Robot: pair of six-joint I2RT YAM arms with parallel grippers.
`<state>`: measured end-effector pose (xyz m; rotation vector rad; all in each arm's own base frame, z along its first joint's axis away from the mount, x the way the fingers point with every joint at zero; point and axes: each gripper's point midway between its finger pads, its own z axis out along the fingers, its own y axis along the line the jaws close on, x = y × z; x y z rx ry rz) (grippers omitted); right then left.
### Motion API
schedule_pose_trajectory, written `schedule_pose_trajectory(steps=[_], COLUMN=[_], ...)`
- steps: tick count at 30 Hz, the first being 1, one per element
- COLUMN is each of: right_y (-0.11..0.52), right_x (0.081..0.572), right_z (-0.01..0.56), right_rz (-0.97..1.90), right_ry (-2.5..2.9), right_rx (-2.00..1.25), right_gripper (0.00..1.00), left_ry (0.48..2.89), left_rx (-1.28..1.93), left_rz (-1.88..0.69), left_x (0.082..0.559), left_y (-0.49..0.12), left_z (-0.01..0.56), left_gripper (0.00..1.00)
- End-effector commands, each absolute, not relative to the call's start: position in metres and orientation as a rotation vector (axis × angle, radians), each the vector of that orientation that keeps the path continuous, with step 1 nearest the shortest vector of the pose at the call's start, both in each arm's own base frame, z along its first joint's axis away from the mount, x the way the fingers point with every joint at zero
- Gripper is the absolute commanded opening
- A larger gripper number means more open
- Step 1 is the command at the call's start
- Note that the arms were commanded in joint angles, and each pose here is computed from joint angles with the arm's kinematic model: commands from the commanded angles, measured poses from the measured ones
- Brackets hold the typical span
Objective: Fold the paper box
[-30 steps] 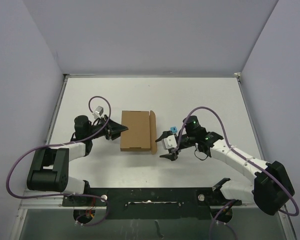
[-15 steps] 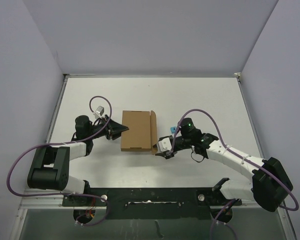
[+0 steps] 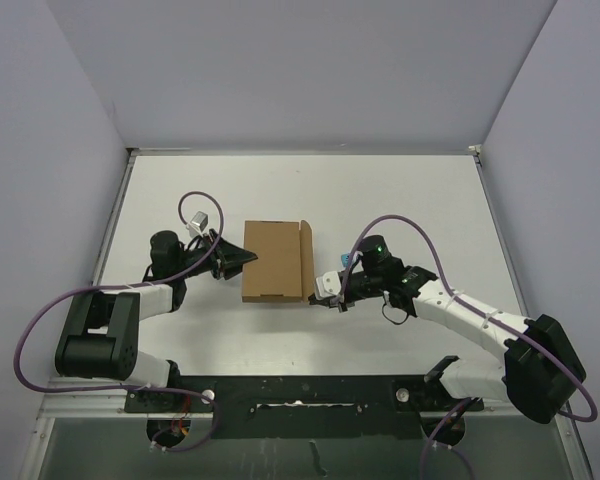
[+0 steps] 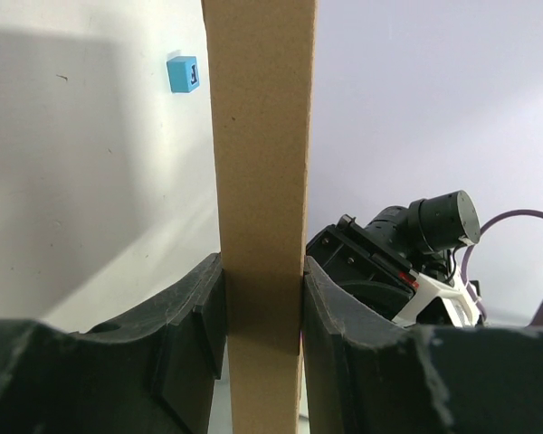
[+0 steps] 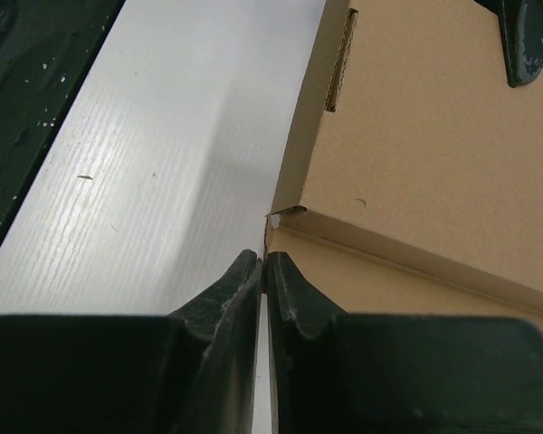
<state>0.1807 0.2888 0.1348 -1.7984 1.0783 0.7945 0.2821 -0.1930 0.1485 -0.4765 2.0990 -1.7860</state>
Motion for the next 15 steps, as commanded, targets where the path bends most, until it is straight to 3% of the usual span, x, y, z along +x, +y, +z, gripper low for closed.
schedule_pose_trajectory(steps=[1, 15], right_y=[0.299, 0.299], right_x=[0.191, 0.202], right_z=[0.154, 0.151], right_rz=[0.800, 0.856], right_ry=[1.058, 1.203], right_rx=[-1.744, -1.695], right_gripper=[0.07, 0.01], left_ry=[2.040, 2.072], left_rx=[-0.355, -0.282], left_rz=[-1.798, -1.701], left_x=[0.285, 0.282], left_y=[-0.198, -0.199], left_z=[0.165, 0.170], left_gripper=[0.09, 0.09])
